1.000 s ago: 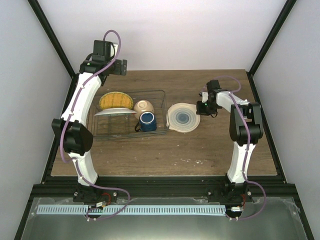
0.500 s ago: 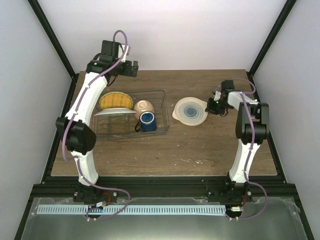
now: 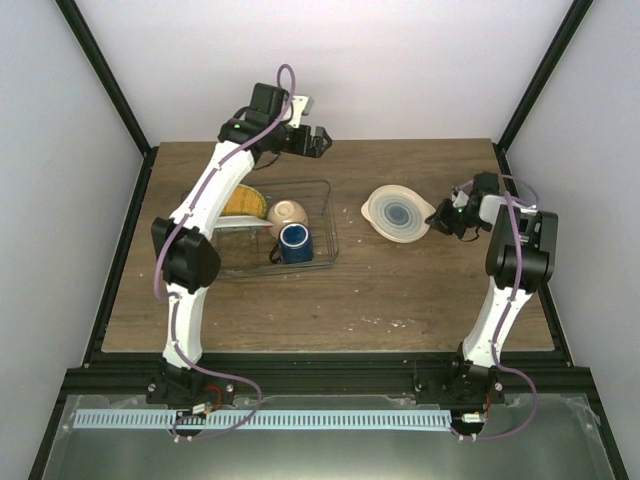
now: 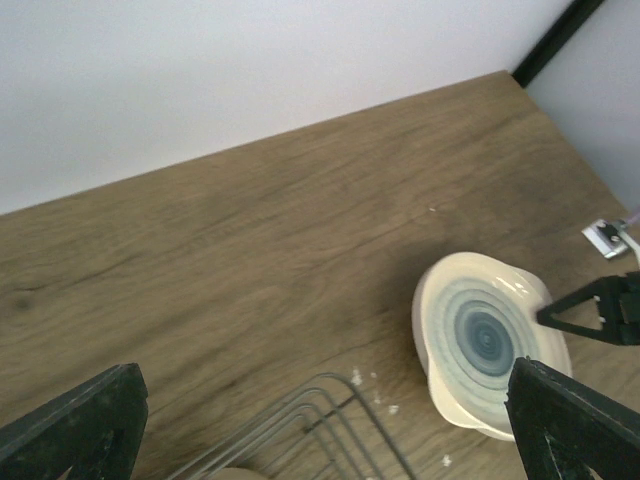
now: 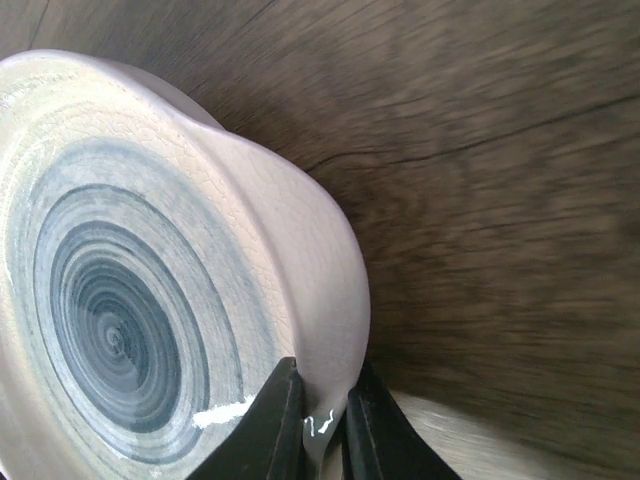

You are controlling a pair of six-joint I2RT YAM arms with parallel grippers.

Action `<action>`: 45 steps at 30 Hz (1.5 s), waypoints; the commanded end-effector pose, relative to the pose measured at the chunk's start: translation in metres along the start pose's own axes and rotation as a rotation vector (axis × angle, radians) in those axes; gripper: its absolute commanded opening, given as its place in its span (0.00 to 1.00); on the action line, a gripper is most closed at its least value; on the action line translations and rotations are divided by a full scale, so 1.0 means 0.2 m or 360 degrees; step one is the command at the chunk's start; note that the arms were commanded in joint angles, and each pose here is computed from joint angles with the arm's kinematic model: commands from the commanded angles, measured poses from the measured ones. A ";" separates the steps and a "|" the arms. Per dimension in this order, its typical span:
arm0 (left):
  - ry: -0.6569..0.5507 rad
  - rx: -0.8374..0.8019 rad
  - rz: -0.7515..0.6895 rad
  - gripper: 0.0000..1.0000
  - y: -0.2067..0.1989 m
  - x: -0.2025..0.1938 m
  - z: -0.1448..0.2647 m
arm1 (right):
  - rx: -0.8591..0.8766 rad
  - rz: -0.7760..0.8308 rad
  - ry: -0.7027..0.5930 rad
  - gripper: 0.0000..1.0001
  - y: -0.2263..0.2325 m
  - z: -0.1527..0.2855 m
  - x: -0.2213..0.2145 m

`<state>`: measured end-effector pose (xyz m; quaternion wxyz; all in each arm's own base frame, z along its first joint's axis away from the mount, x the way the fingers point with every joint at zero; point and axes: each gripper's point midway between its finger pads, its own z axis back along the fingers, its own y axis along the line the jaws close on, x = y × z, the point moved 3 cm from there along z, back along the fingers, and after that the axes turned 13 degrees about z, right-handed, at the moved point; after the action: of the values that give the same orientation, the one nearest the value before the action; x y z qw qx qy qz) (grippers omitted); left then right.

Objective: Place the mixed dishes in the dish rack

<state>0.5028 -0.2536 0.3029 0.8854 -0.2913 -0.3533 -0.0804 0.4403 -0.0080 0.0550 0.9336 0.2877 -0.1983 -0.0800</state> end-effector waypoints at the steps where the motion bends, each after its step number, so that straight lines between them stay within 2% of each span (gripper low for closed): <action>1: 0.0079 -0.0201 0.0039 1.00 -0.12 -0.04 -0.12 | 0.0153 -0.0016 -0.0176 0.01 0.05 0.16 0.12; 10: 0.0177 -0.0320 0.0071 1.00 -0.20 -0.13 -0.24 | 0.0270 0.0124 -0.0301 0.01 0.16 0.30 0.25; 21: 0.0201 -0.0322 0.0078 1.00 -0.19 -0.17 -0.28 | 0.0393 0.0449 -0.0386 0.01 0.54 0.37 0.43; 28: 0.0236 -0.0325 0.0083 1.00 -0.18 -0.21 -0.33 | 0.0465 0.0549 -0.0390 0.01 0.73 0.35 0.44; 45: 0.0340 -0.0304 0.0057 1.00 -0.14 -0.34 -0.43 | 0.0649 0.0692 -0.0435 0.01 1.02 0.43 0.39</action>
<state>0.4952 -0.3223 0.2313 0.8881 -0.3682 -0.2503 -0.1139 0.4865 0.0681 0.1919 0.8719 0.3550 -0.3316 0.0611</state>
